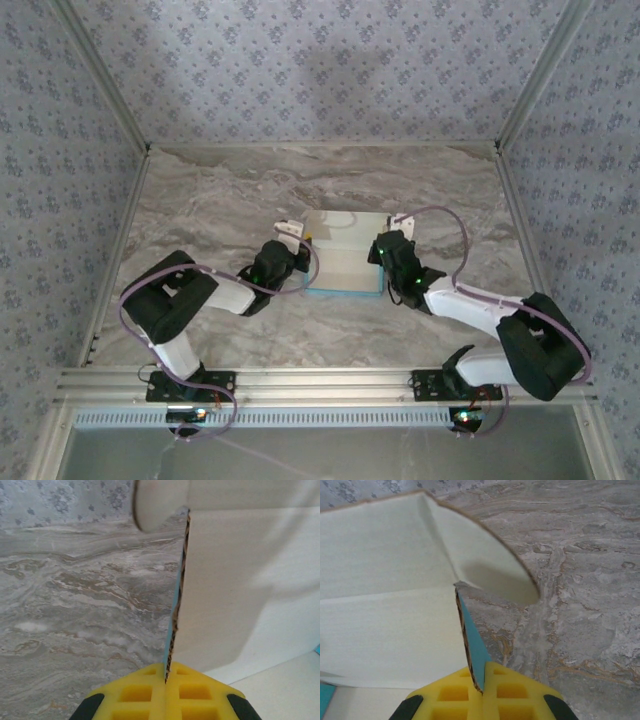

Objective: Fold the paper box

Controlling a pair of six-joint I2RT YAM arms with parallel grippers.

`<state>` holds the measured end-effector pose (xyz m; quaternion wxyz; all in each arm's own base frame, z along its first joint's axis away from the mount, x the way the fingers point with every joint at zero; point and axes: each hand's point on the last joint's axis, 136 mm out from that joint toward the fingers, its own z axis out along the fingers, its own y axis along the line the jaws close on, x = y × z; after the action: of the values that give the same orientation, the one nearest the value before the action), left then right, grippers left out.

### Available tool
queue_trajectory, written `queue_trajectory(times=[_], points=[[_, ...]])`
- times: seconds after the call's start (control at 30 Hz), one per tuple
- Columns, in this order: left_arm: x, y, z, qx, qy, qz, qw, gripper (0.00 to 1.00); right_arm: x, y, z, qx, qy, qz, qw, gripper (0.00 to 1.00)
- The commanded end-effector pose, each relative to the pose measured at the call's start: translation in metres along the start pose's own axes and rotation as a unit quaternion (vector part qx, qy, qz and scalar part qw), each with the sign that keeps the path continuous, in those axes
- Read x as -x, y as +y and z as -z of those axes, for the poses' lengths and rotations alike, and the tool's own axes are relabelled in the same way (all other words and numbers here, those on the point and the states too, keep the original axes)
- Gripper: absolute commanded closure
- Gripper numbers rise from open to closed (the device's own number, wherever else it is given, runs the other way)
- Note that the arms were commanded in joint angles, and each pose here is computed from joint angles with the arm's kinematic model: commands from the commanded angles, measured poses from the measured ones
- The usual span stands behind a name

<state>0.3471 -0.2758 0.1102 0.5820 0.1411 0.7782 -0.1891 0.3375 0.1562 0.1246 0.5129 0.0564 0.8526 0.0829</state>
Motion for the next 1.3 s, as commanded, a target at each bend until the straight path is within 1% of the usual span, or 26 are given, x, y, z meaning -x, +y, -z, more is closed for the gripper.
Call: queue_trajectory(times=[0.0, 0.1, 0.27, 0.57, 0.8, 0.97, 1.27], points=[[0.029, -0.01, -0.005, 0.014, -0.042, -0.004, 0.999, 1.0, 0.017, 0.015, 0.0, 0.007, -0.03, -0.025, 0.999, 1.0], [0.031, -0.009, -0.009, 0.027, -0.046, -0.008, 0.999, 1.0, 0.013, 0.017, -0.002, 0.007, -0.028, -0.028, 0.999, 1.0], [0.023, -0.021, -0.011, 0.01, -0.046, -0.02, 0.999, 1.0, 0.013, 0.024, -0.003, 0.013, -0.027, -0.025, 0.999, 1.0], [0.005, -0.019, 0.0, -0.006, -0.044, -0.026, 0.999, 1.0, 0.011, 0.023, 0.002, 0.016, -0.029, -0.026, 0.999, 1.0], [-0.011, -0.021, 0.003, -0.023, -0.042, -0.024, 0.999, 1.0, -0.006, 0.022, 0.004, 0.015, -0.028, -0.031, 0.999, 1.0], [-0.021, -0.019, 0.006, -0.026, -0.037, -0.029, 0.999, 1.0, -0.017, 0.023, 0.01, 0.009, -0.039, -0.025, 0.999, 1.0], [-0.035, -0.022, 0.006, -0.04, -0.044, -0.051, 0.997, 1.0, -0.038, 0.006, 0.016, -0.008, -0.052, -0.059, 0.997, 1.0]])
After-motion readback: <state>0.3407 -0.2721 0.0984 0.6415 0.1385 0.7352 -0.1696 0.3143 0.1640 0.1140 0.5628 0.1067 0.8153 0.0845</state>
